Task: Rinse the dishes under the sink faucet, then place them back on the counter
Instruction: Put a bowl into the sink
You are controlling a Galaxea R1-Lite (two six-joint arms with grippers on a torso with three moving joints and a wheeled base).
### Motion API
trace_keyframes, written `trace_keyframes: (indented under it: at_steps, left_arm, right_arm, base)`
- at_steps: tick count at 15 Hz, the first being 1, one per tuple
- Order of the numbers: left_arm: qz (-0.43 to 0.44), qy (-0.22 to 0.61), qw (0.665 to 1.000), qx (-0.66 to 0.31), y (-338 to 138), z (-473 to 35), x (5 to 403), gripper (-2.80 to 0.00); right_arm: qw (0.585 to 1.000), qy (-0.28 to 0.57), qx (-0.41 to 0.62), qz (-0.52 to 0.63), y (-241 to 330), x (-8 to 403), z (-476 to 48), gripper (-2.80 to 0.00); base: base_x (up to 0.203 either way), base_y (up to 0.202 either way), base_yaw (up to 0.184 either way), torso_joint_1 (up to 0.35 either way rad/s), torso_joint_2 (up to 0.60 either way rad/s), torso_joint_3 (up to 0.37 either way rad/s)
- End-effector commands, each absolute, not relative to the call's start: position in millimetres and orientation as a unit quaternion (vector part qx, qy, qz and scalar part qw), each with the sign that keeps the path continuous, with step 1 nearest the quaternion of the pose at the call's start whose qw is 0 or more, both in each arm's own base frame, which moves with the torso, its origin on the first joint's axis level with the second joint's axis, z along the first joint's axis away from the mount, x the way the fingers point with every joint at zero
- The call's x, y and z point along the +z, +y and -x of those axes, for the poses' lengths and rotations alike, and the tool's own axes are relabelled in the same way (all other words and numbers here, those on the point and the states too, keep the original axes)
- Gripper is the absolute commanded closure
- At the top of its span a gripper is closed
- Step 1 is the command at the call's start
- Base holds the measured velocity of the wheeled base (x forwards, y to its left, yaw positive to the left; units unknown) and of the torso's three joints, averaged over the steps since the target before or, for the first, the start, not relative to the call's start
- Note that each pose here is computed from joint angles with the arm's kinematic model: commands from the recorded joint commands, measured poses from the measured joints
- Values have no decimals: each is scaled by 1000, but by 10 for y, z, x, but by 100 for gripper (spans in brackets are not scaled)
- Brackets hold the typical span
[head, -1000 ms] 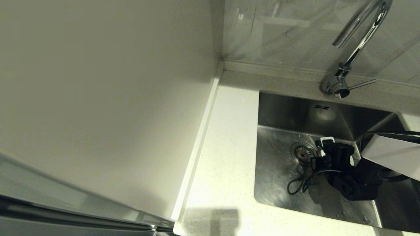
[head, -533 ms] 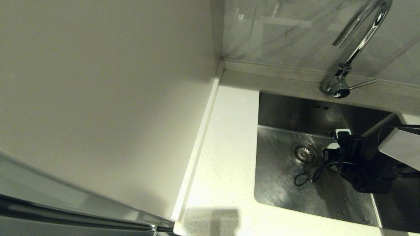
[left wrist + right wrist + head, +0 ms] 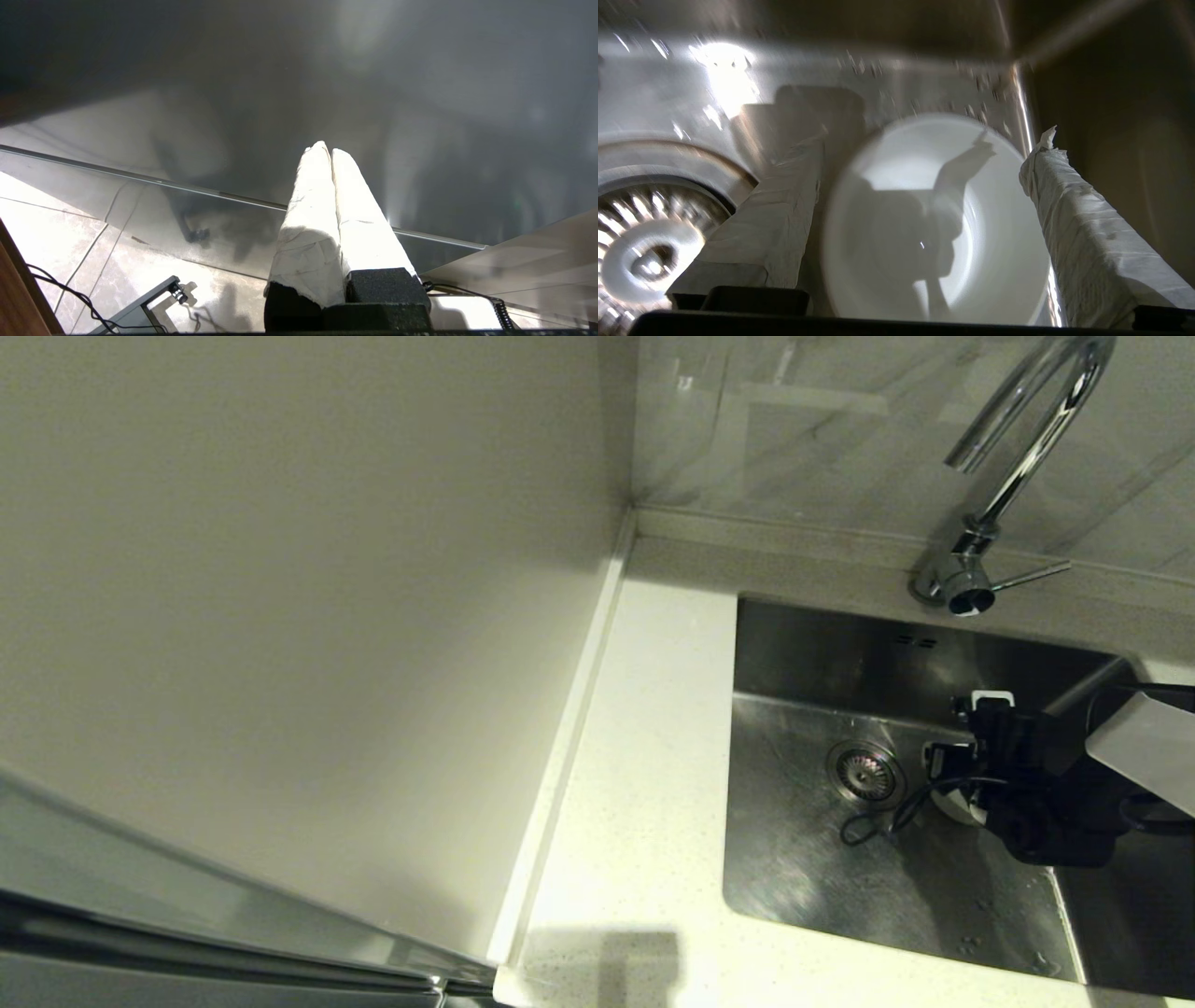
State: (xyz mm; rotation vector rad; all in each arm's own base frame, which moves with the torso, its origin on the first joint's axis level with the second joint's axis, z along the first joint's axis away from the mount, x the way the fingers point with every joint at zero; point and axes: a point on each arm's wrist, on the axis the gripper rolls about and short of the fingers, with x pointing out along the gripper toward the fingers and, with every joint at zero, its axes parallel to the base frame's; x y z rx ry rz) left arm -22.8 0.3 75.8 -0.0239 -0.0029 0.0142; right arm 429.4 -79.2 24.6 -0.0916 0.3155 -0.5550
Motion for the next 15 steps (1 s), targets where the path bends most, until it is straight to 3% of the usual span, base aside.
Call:
trace_keyframes:
  at_steps: [1, 9, 15]
  left_arm:
    - [12, -3, 1000, 8, 3, 231, 757, 0]
    - [12, -3, 1000, 7, 4, 230, 757, 0]
    - [12, -3, 1000, 8, 3, 231, 757, 0]
  right_arm:
    - [949, 146, -275, 44, -809, 327, -4380, -280]
    - [948, 146, -281, 39, -866, 347, -4619, -280]
    - [946, 146, -287, 29, -895, 536, -4406, -280]
  base:
    - [0, 0, 0, 0, 0, 0]
    - [0, 0, 0, 0, 0, 0]
    - [0, 0, 0, 0, 0, 0]
